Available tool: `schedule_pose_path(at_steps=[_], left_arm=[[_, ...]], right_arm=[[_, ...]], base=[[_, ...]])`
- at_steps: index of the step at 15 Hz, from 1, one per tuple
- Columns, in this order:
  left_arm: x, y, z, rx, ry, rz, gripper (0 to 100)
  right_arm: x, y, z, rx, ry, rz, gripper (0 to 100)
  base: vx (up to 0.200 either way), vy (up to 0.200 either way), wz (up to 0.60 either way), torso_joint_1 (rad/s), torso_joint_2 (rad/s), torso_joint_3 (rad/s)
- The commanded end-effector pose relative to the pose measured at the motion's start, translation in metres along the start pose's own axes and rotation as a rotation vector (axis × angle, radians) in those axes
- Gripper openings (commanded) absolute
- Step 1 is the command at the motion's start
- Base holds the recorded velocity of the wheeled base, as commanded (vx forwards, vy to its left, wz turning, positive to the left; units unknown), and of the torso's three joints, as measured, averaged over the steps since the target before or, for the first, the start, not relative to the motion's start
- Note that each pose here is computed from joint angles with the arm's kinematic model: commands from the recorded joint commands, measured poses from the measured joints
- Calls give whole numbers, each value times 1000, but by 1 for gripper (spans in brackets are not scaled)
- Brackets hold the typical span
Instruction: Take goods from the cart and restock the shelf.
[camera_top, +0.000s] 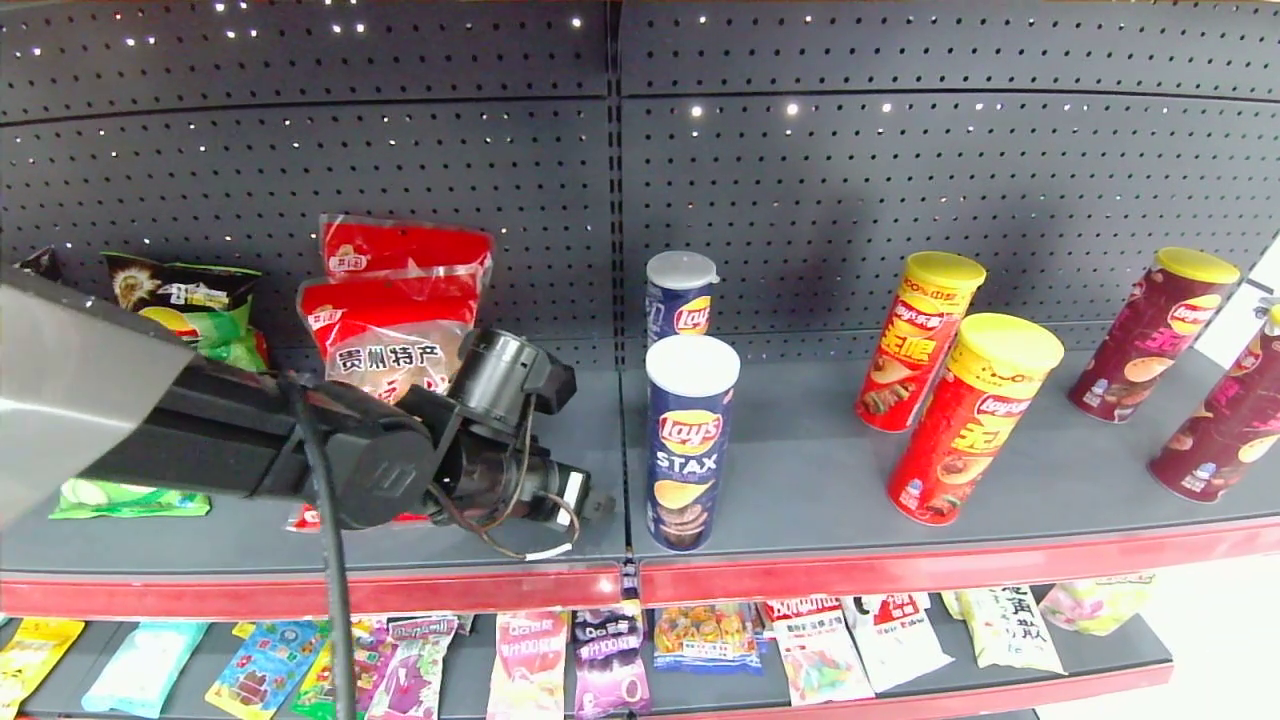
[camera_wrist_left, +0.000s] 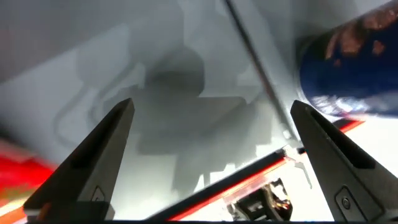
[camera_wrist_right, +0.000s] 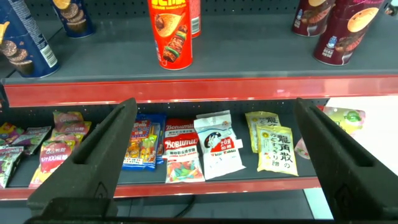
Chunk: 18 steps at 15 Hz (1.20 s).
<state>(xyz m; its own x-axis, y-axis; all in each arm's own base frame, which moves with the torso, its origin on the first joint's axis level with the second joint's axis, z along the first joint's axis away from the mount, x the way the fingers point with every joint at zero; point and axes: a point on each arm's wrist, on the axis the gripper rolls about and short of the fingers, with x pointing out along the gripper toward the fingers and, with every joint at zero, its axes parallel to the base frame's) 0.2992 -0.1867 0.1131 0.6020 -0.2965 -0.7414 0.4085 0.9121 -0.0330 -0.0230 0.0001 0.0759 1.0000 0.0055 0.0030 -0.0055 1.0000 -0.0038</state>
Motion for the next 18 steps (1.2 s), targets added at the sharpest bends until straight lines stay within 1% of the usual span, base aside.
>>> schedule_pose_path(at_steps=[1, 2, 3, 4, 5, 6, 7, 8, 9, 10, 11, 12, 13, 14, 15, 16, 17, 18], left_arm=[[-69, 30, -8, 6, -102, 54, 100], [-102, 46, -20, 31, -149, 95, 100], [-138, 61, -38, 55, -203, 144, 100], [-159, 69, -53, 63, -235, 182, 100], [-194, 78, -84, 53, -288, 245, 100], [-232, 78, -126, 2, -349, 307, 100], [-251, 71, -156, -32, -375, 343, 100], [-267, 61, -183, -66, -405, 377, 100], [-276, 53, -199, -89, -447, 393, 100], [-282, 43, -220, -138, -515, 419, 100], [-283, 35, -238, -151, -585, 449, 100], [-281, 30, -250, -138, -638, 446, 100], [-276, 23, -272, -113, -757, 428, 100], [-274, 26, -269, -164, -794, 464, 100], [-273, 28, -269, -203, -820, 483, 100], [-267, 30, -270, -250, -834, 492, 100], [-254, 34, -275, -233, -809, 482, 100], [-244, 36, -277, -205, -812, 490, 100]], right_arm=[[0, 0, 0, -1, 1, 1, 100], [0, 0, 0, -1, 1, 1, 100], [0, 0, 0, -1, 1, 1, 100], [0, 0, 0, -1, 1, 1, 100], [0, 0, 0, -1, 1, 1, 100], [0, 0, 0, -1, 1, 1, 100], [0, 0, 0, -1, 1, 1, 100], [0, 0, 0, -1, 1, 1, 100], [0, 0, 0, -1, 1, 1, 100], [0, 0, 0, -1, 1, 1, 100], [0, 0, 0, -1, 1, 1, 100], [0, 0, 0, -1, 1, 1, 100], [0, 0, 0, -1, 1, 1, 100], [0, 0, 0, -1, 1, 1, 100], [0, 0, 0, -1, 1, 1, 100], [0, 0, 0, -1, 1, 1, 100], [0, 0, 0, -1, 1, 1, 100], [0, 0, 0, -1, 1, 1, 100]], base=[[0, 0, 0, 0, 0, 0], [0, 0, 0, 0, 0, 0], [0, 0, 0, 0, 0, 0], [0, 0, 0, 0, 0, 0], [0, 0, 0, 0, 0, 0], [0, 0, 0, 0, 0, 0], [0, 0, 0, 0, 0, 0], [0, 0, 0, 0, 0, 0], [0, 0, 0, 0, 0, 0], [0, 0, 0, 0, 0, 0], [0, 0, 0, 0, 0, 0], [0, 0, 0, 0, 0, 0], [0, 0, 0, 0, 0, 0], [0, 0, 0, 0, 0, 0], [0, 0, 0, 0, 0, 0], [0, 0, 0, 0, 0, 0], [0, 0, 0, 0, 0, 0], [0, 0, 0, 0, 0, 0]])
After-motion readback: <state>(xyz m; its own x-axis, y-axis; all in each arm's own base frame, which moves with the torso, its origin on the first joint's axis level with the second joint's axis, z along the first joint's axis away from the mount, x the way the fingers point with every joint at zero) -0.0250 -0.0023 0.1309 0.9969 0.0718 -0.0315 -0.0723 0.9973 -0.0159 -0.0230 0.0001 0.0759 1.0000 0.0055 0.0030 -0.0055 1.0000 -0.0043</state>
